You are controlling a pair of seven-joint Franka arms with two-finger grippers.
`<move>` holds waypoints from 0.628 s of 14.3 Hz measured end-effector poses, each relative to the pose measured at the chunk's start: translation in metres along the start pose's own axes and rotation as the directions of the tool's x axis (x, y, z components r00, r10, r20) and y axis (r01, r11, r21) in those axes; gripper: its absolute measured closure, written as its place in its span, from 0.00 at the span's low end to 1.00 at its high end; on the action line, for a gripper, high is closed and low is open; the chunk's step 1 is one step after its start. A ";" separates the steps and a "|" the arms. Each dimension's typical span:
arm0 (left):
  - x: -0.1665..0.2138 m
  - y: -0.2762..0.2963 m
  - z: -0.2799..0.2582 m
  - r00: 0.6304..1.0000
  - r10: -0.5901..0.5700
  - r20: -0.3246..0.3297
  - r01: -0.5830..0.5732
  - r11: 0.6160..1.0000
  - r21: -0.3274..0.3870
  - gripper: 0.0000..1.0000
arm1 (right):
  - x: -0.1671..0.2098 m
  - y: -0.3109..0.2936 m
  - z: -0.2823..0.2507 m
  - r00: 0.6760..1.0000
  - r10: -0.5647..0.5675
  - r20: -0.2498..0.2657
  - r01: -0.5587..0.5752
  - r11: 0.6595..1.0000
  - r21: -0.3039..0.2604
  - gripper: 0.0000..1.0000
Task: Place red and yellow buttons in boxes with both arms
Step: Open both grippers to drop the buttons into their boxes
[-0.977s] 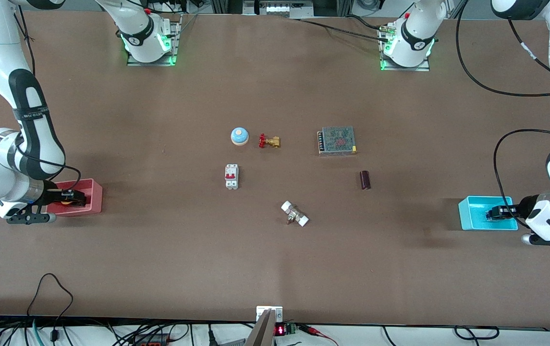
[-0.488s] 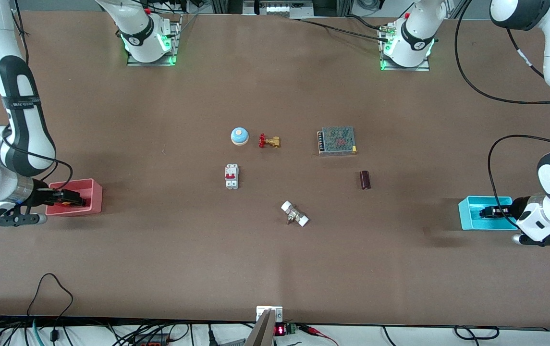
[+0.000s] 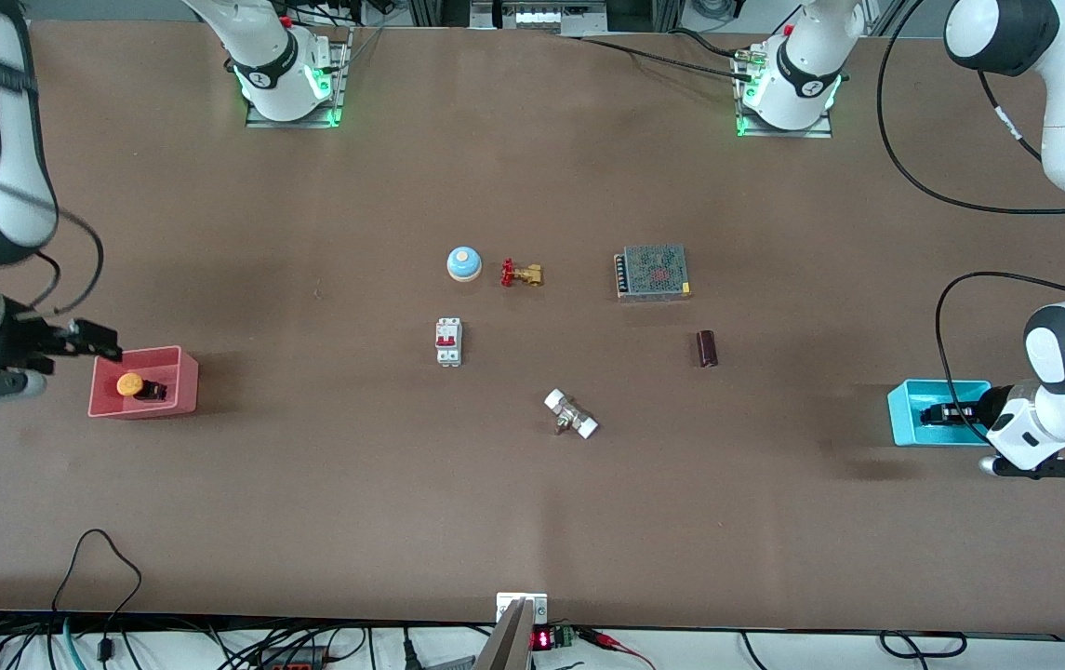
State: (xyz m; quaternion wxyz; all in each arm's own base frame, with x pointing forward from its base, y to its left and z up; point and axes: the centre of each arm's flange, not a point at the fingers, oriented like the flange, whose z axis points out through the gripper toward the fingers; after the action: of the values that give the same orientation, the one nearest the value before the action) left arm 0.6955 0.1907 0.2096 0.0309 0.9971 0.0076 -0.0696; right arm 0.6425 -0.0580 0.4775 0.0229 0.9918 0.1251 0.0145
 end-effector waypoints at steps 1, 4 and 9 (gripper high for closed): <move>0.002 0.000 -0.006 1.000 0.000 -0.015 0.000 1.000 0.004 0.44 | -0.009 -0.016 -0.035 1.000 -0.011 -0.005 0.011 1.000 -0.011 0.00; 0.003 0.007 -0.067 0.997 0.010 -0.081 -0.008 1.000 0.026 0.17 | -0.052 -0.044 -0.107 0.999 -0.001 0.042 0.000 1.000 0.013 0.00; -0.035 0.088 -0.227 0.984 0.099 -0.149 -0.089 0.993 0.075 0.00 | -0.060 -0.082 -0.124 0.998 -0.041 0.053 0.040 0.999 0.020 0.00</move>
State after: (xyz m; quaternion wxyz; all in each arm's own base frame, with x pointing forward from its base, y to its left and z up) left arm 0.6942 0.1167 0.4440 -0.0004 0.9992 -0.0395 0.0081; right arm 0.5596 0.0114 0.5960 0.0170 0.9893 0.1446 -0.0138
